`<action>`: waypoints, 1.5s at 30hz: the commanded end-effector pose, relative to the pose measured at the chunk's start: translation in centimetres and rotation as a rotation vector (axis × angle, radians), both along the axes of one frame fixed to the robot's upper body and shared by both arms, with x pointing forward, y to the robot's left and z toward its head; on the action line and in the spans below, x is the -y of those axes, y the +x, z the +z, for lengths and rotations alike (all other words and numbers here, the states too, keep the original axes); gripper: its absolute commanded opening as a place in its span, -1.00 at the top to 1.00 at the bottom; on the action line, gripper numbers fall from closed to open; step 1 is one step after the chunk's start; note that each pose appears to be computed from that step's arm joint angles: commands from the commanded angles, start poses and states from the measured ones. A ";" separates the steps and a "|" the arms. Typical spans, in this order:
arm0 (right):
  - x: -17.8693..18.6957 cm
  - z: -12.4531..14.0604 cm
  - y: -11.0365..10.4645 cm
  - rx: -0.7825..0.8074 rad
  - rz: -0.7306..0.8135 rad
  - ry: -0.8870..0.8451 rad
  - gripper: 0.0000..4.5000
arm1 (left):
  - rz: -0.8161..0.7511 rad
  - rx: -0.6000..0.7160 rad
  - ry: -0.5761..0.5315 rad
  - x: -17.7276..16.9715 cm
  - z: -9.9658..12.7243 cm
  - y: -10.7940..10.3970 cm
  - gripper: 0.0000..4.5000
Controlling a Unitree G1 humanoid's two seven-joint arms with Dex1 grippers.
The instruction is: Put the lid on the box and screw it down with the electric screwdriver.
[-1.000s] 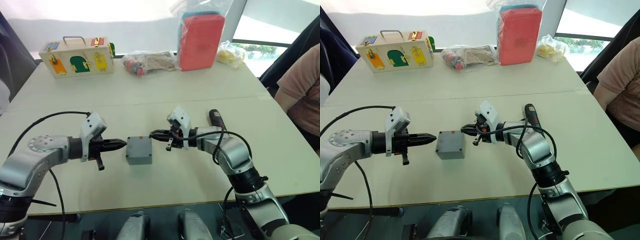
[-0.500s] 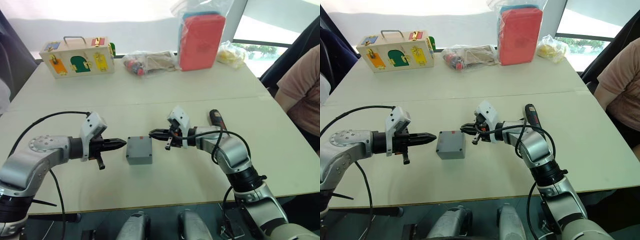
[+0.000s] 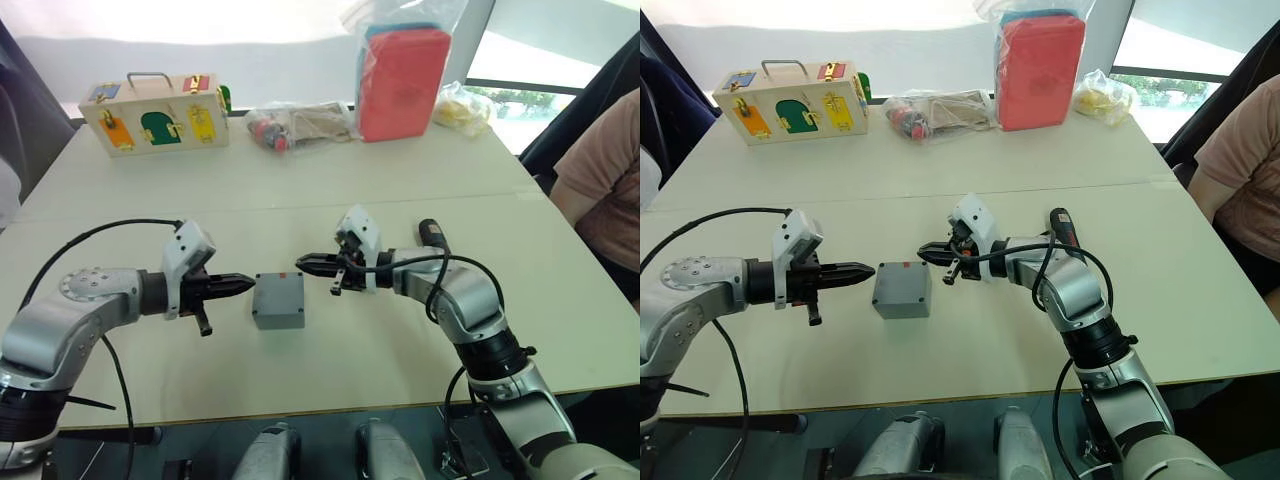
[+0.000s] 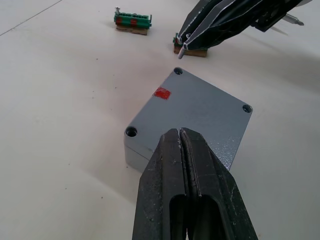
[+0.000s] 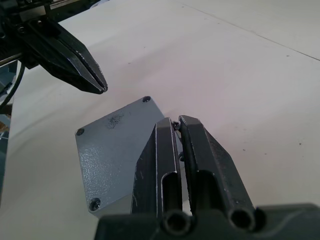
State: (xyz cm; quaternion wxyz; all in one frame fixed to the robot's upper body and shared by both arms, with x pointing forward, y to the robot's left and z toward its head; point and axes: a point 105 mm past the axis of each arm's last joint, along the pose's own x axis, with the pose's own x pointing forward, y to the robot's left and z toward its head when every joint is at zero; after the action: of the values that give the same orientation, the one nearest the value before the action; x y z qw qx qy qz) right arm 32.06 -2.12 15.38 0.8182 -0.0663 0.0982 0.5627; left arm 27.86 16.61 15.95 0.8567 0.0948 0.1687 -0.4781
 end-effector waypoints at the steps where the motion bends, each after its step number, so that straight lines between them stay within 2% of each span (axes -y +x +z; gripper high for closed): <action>1: -0.4 1.3 -0.4 0.052 0.027 0.014 0.94 | -0.016 0.030 0.003 0.4 0.7 -0.2 1.00; 11: -0.5 -0.2 -0.1 0.019 0.023 -0.006 0.94 | -0.014 0.031 0.002 0.4 0.8 -0.2 1.00; 28: -0.5 -0.9 0.1 0.007 0.022 -0.025 0.94 | -0.010 0.032 0.002 0.5 0.8 -0.1 1.00; 31: -0.4 -0.9 0.4 0.015 0.010 -0.025 0.59 | -0.007 0.035 0.003 0.4 0.8 -0.1 1.00; 34: -0.2 -0.7 0.6 0.023 -0.001 -0.026 0.05 | -0.007 0.037 0.002 0.4 0.9 0.0 1.00; 40: 0.4 0.4 1.0 0.037 -0.022 0.003 0.05 | -0.017 0.051 -0.014 0.6 1.3 0.1 1.00; 45: 3.2 4.7 1.5 0.070 -0.098 0.067 0.05 | -0.103 0.105 -0.055 2.1 4.0 -0.1 1.00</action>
State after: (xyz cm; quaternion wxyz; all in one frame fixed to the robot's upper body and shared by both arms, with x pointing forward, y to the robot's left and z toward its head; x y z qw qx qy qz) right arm 33.64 -4.41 16.07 0.8409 -0.0523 0.1080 0.5278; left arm 28.27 15.17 18.09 0.8507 0.0890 0.1331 -0.5006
